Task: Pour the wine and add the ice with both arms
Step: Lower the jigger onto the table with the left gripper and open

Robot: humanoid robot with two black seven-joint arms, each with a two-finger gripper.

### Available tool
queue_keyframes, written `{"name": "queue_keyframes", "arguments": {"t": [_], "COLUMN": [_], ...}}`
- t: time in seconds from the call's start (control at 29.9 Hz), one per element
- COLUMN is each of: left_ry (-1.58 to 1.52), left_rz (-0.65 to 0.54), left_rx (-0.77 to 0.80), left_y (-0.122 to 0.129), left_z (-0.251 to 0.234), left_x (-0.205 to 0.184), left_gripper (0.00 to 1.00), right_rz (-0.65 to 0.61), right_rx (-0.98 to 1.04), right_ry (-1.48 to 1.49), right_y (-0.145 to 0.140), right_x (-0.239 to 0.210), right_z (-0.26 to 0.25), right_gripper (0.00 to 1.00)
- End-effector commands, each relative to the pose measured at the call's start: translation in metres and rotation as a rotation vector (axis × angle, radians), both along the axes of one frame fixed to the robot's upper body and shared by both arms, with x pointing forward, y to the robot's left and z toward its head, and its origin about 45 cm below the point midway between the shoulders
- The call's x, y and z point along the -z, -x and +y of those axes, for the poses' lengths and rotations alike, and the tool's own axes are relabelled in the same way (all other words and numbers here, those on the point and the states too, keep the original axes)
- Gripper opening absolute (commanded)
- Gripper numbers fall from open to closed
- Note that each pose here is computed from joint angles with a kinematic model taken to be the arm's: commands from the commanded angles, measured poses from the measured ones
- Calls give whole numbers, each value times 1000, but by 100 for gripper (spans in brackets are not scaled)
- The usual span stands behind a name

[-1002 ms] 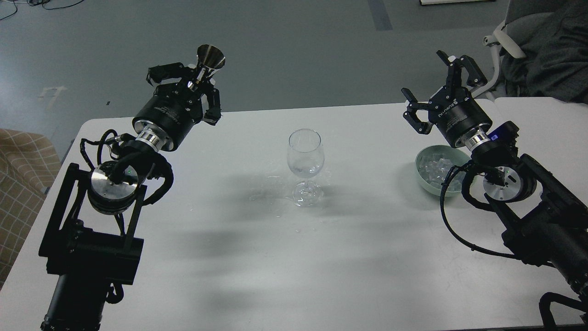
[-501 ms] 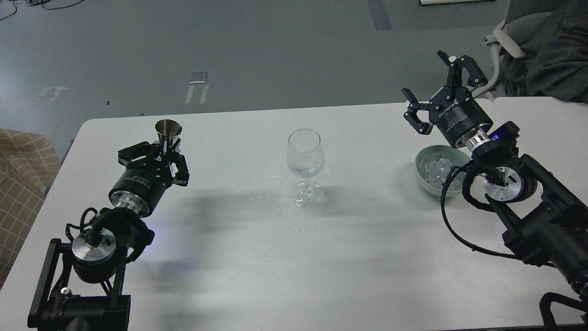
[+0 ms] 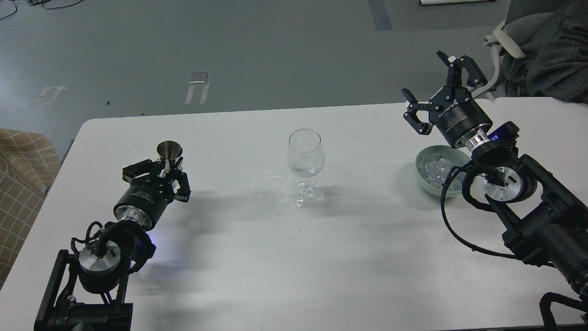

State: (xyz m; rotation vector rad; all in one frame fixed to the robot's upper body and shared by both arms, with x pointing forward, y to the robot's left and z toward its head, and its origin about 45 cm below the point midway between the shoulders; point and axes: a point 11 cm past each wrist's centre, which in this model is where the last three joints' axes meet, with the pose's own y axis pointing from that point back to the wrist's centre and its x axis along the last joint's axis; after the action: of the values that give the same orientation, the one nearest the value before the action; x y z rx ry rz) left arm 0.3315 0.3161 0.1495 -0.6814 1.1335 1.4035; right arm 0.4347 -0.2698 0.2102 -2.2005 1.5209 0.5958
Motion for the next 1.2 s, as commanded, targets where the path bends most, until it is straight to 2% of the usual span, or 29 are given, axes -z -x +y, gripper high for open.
{"name": "queue_keyframes", "arguments": {"t": [0.0, 0.53, 0.67, 0.8, 0.9, 1.17], "left_ry": [-6, -37, -38, -38, -39, -51], "left_rz": [2, 20, 23, 25, 30, 32], "left_rx": [2, 13, 13, 14, 15, 17], "left_y": [0, 0, 0, 0, 0, 0], "left_z": [0, -2, -3, -3, -3, -4], "left_x": [0, 5, 5, 6, 7, 7], "left_gripper": [30, 40, 48, 50, 57, 58], "right_rz": [0, 4, 6, 6, 7, 13], "right_rx": [-2, -4, -5, -5, -6, -3], "right_ry": [1, 5, 3, 3, 4, 3], "right_y": [0, 1, 2, 2, 2, 4], "right_x": [0, 3, 4, 4, 4, 7], "right_z": [1, 2, 2, 2, 3, 2], "right_gripper": [100, 100, 100, 100, 100, 100]}}
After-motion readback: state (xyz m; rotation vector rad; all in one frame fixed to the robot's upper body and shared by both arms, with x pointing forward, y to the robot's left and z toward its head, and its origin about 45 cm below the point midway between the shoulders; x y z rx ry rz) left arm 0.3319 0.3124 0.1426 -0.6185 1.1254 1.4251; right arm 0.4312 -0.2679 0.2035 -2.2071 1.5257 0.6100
